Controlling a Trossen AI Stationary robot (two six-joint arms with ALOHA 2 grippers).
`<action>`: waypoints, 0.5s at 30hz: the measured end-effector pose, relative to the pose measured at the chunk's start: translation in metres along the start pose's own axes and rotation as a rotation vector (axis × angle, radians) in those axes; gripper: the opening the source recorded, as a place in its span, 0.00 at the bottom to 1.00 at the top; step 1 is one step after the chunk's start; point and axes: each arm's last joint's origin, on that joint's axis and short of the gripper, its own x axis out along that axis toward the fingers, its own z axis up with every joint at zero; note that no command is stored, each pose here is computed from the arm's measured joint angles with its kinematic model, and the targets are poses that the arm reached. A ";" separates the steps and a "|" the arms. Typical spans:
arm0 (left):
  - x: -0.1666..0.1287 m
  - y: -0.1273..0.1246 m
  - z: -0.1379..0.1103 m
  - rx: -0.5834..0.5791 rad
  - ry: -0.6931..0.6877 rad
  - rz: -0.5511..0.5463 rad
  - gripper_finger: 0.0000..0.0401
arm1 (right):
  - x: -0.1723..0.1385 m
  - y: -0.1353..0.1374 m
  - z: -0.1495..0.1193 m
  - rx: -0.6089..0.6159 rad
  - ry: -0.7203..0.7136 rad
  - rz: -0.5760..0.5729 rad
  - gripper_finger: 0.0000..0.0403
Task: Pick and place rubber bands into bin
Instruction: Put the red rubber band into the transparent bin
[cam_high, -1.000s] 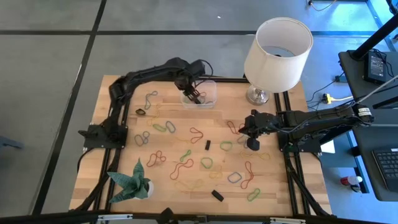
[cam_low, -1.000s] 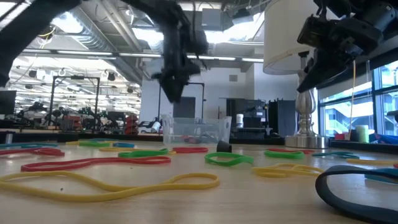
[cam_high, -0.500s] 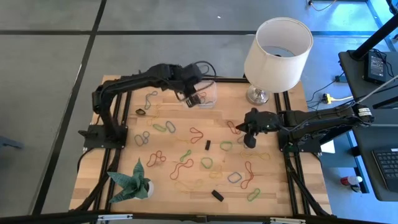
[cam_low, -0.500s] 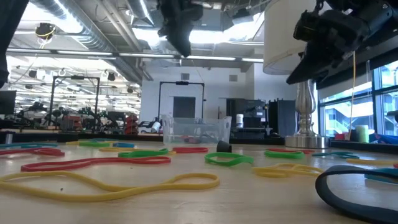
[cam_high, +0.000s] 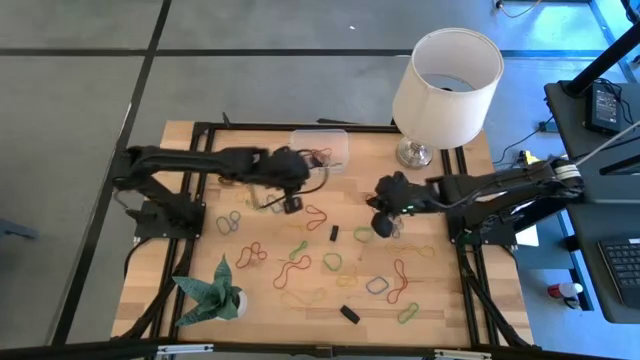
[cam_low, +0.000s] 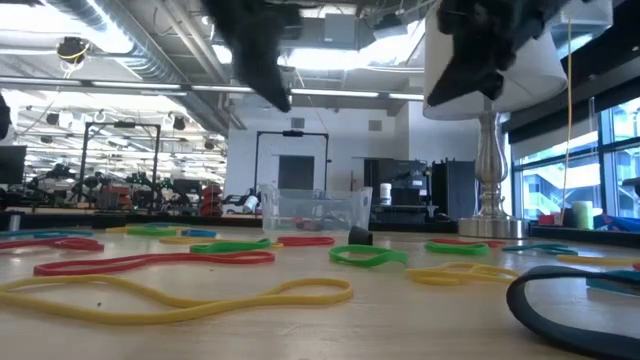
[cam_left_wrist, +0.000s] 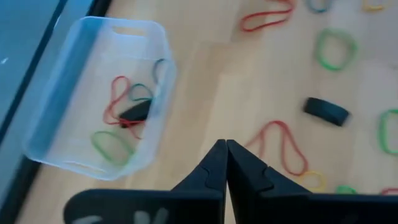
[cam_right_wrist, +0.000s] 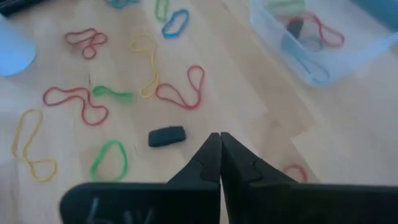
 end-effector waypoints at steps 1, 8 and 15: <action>-0.004 0.000 -0.010 -0.006 -0.028 -0.011 0.00 | 0.002 0.004 0.004 0.014 0.030 -0.015 0.00; -0.029 0.000 -0.074 -0.046 -0.214 -0.057 0.00 | 0.020 0.024 0.026 0.166 0.270 -0.201 0.00; -0.048 0.006 -0.121 -0.094 -0.322 -0.114 0.00 | 0.049 0.028 0.014 0.285 0.464 -0.421 0.08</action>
